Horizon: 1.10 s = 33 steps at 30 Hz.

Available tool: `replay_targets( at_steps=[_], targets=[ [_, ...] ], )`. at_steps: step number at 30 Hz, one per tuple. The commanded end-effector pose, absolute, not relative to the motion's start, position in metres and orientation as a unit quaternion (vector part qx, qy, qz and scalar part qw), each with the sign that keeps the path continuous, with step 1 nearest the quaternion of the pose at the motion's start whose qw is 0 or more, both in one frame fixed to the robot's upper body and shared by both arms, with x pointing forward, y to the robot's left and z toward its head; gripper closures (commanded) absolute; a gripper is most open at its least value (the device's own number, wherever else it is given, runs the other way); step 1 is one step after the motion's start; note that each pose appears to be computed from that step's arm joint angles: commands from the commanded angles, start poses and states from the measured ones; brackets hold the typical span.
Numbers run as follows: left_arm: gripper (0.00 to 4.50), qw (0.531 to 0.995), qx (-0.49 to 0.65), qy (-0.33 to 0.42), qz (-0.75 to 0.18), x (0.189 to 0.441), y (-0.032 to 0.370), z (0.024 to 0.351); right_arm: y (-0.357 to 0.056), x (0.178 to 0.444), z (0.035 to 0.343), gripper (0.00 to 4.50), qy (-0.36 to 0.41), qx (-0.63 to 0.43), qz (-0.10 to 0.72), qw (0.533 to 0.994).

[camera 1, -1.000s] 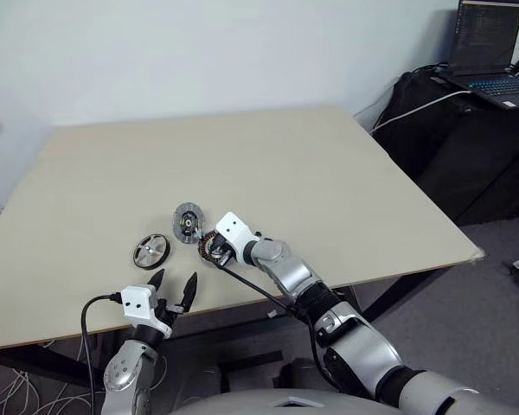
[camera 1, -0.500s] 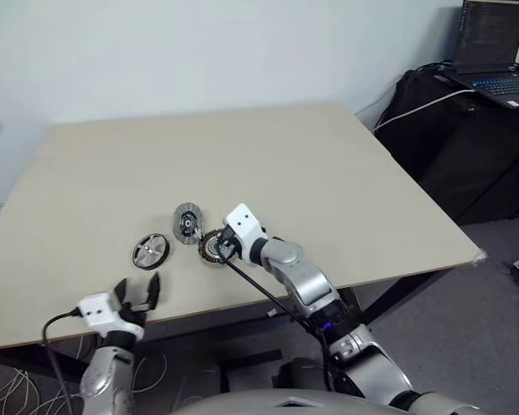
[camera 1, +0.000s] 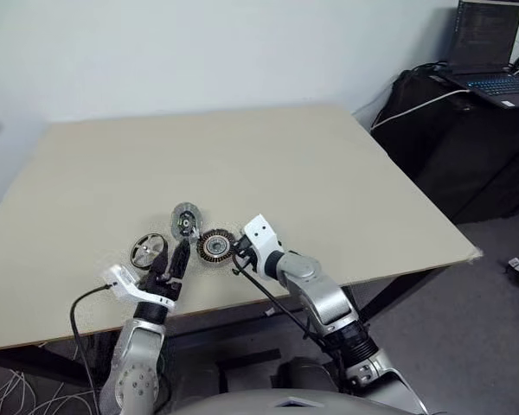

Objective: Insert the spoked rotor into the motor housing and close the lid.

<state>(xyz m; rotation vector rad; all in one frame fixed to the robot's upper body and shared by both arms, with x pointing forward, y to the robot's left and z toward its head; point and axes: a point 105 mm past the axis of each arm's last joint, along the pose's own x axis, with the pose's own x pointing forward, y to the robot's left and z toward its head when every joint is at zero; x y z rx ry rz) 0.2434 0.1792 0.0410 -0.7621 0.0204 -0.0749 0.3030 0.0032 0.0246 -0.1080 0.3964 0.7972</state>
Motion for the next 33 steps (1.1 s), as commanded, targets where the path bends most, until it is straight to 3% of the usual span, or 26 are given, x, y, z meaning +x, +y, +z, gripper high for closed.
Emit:
replay_targets(
  at_steps=[1, 7, 13, 21, 33],
  targets=[
    [0.0, 0.923, -0.383, -0.009, -0.035, 0.248, 0.18, 0.059, 0.011, 0.306, 0.044, 4.49, 0.158, -0.041, 0.392, 0.905],
    [0.0, 0.885, -0.459, -0.021, -0.075, 0.247, 0.163, 0.076, 0.013, 0.304, 0.043, 4.49, 0.16, -0.037, 0.393, 0.905],
    [0.0, 0.833, -0.547, 0.019, -0.077, 0.243, 0.146, 0.068, 0.013, 0.303, 0.043, 4.49, 0.161, -0.035, 0.393, 0.905],
    [0.0, 0.764, -0.645, 0.024, 0.01, 0.24, 0.161, 0.048, 0.01, 0.303, 0.04, 4.49, 0.165, -0.035, 0.387, 0.906],
    [0.0, 0.728, -0.674, -0.006, 0.124, 0.239, 0.19, 0.024, 0.008, 0.303, 0.039, 4.49, 0.168, -0.034, 0.384, 0.908]
  ],
)
